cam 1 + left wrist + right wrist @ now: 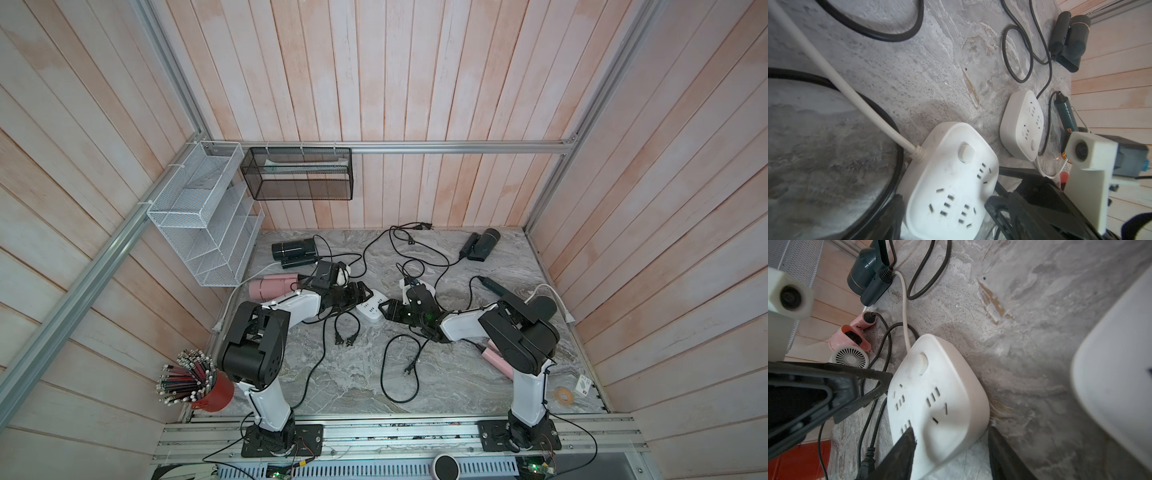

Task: Charge the blow dryers
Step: Move the socket to the center of the board.

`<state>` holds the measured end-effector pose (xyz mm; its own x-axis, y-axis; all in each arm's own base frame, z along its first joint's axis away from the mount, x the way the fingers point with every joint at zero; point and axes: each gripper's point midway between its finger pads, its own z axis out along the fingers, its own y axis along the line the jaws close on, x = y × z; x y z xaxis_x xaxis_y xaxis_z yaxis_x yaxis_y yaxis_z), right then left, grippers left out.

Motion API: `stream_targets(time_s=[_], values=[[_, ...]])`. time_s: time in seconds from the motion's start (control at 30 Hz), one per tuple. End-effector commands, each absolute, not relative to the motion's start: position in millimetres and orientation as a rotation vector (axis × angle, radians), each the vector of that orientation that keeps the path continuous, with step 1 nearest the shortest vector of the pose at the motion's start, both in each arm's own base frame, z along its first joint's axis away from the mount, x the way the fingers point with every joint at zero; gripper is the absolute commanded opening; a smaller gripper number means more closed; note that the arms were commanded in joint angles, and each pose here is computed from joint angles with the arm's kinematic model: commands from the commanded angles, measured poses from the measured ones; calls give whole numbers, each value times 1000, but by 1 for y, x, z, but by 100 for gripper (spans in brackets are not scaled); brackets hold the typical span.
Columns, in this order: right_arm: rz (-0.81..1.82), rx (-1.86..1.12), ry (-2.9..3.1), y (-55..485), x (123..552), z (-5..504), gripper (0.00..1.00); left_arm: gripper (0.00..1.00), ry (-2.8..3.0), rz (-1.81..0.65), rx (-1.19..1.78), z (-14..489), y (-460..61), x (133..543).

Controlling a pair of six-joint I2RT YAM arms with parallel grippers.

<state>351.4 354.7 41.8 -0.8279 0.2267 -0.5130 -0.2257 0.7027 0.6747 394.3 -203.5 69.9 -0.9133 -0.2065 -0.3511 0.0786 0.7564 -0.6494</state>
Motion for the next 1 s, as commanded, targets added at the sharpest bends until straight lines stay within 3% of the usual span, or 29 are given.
stream_targets(time_s=[0.0,0.27,0.57,0.97], values=[[1002,6,2309,353,361,52,58,82,2535,-1010,-66,74,-216,399],[987,-4,2305,353,365,55,57,82,2533,-1010,-56,73,-224,404],[960,18,2310,353,373,50,50,82,2504,-1004,-88,75,-227,420],[868,10,2274,340,381,70,54,82,2462,-939,-72,101,-217,419]])
